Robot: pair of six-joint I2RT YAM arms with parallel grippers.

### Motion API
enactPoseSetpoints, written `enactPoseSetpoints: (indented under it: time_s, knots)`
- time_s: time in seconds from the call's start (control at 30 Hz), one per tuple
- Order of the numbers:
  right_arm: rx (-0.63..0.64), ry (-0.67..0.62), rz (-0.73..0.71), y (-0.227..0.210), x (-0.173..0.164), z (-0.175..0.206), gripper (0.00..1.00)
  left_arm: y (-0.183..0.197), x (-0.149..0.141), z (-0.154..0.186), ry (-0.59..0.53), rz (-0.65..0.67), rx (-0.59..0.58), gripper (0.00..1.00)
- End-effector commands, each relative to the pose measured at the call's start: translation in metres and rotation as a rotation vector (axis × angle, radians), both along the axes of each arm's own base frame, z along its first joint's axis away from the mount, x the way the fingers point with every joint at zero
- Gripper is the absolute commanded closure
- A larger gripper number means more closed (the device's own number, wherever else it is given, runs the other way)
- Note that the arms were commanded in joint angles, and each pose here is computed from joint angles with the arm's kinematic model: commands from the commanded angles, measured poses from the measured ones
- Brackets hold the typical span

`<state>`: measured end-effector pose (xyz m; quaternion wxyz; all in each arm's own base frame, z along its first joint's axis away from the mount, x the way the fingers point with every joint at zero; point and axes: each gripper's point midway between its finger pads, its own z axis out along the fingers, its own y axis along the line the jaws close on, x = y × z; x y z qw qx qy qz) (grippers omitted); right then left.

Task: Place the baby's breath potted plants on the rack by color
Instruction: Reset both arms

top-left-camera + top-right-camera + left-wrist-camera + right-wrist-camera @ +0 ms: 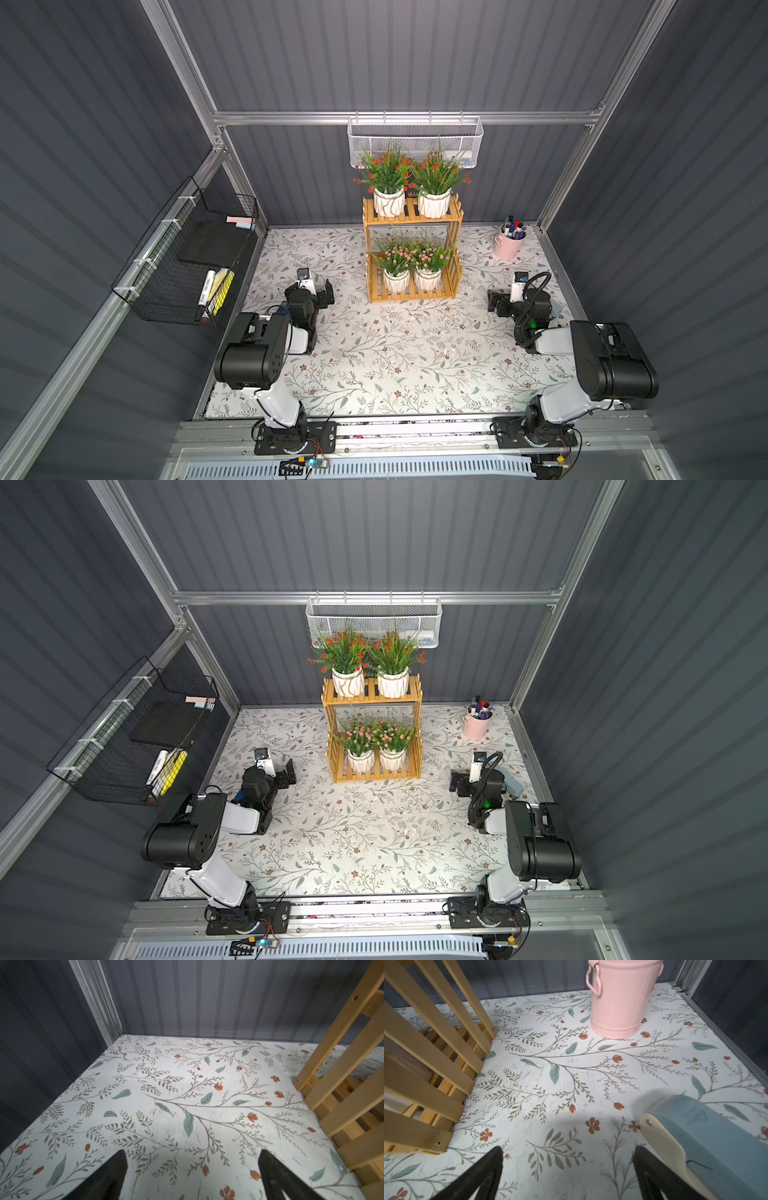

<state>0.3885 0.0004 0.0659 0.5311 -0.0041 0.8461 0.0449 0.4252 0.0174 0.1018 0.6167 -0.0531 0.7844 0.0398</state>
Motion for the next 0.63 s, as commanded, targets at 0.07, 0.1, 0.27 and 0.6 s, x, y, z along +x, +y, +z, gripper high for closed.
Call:
enactPoseSetpoints:
  time_s: [0.07, 0.1, 0.27, 0.6]
  knots:
    - [-0.007, -0.057, 0.041, 0.0070, 0.0091, 0.0266, 0.01, 0.0120, 0.0041, 0.0157, -0.060, 0.063, -0.008, 0.01]
    - [-0.007, -0.073, 0.043, 0.0077, 0.0095, 0.0276, 0.01, 0.0115, 0.0047, 0.0141, -0.045, 0.061, -0.007, 0.01]
    - [-0.009, -0.056, 0.036, 0.0062, 0.0089, 0.0270, 0.01, 0.0110, 0.0054, 0.0135, -0.043, 0.056, -0.007, 0.01]
    - [-0.009, -0.062, 0.038, 0.0067, 0.0092, 0.0274, 0.01, 0.0105, 0.0080, 0.0115, -0.030, 0.040, -0.014, 0.01]
